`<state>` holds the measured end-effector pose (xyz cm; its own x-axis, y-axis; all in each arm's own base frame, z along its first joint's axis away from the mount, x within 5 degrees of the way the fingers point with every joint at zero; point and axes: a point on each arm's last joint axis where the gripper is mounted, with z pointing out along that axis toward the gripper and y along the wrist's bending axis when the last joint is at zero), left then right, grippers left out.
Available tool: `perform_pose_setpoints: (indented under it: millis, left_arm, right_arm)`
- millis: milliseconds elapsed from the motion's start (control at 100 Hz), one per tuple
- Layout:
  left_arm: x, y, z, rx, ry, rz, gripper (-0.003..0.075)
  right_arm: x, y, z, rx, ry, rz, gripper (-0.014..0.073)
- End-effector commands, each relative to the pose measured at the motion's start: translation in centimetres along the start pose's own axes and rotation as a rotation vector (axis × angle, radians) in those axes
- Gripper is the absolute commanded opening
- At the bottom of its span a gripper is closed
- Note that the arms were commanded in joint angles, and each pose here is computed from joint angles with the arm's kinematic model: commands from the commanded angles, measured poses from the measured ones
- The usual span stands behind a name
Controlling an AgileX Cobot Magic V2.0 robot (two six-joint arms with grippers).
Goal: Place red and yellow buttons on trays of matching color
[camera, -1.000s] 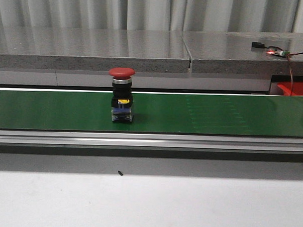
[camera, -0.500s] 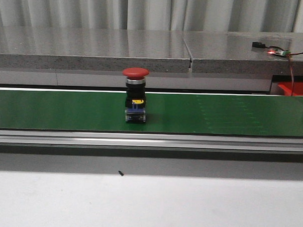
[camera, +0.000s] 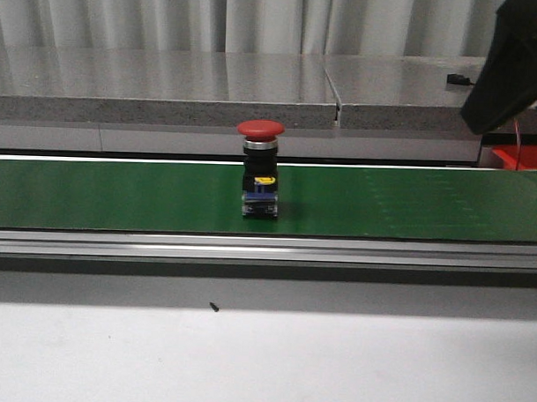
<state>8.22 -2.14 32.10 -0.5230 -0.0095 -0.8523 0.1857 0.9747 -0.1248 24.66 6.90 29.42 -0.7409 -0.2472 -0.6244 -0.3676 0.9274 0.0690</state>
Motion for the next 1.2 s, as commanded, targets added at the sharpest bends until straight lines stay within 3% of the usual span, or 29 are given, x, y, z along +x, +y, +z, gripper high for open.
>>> perform_pose_setpoints:
  millis: [0,370,710,990,1190]
  left_arm:
    - [-1.2,-0.2,-0.5,0.016,-0.084,-0.01,-0.0019]
    - [-1.2,-0.2,-0.5,0.016,-0.084,-0.01,-0.0019]
    - [-1.2,-0.2,-0.5,0.016,-0.084,-0.01,-0.0019]
    - [-1.2,-0.2,-0.5,0.016,-0.084,-0.01,-0.0019]
    - [-1.2,-0.2,-0.5,0.016,-0.084,-0.01,-0.0019]
  right_arm:
    - [-2.0,0.7,-0.9,-0.019,-0.039,-0.055,0.0615]
    - [-6.3,3.9,2.3,-0.154,0.188,-0.211,0.0615]
    - [-10.0,6.7,5.5,-0.19,0.225,-0.35,0.0615]
    - [-11.5,7.0,8.5,-0.19,0.245,-0.36,0.061]
    - [-11.8,7.1,8.9,-0.189,0.223,-0.358,0.0433]
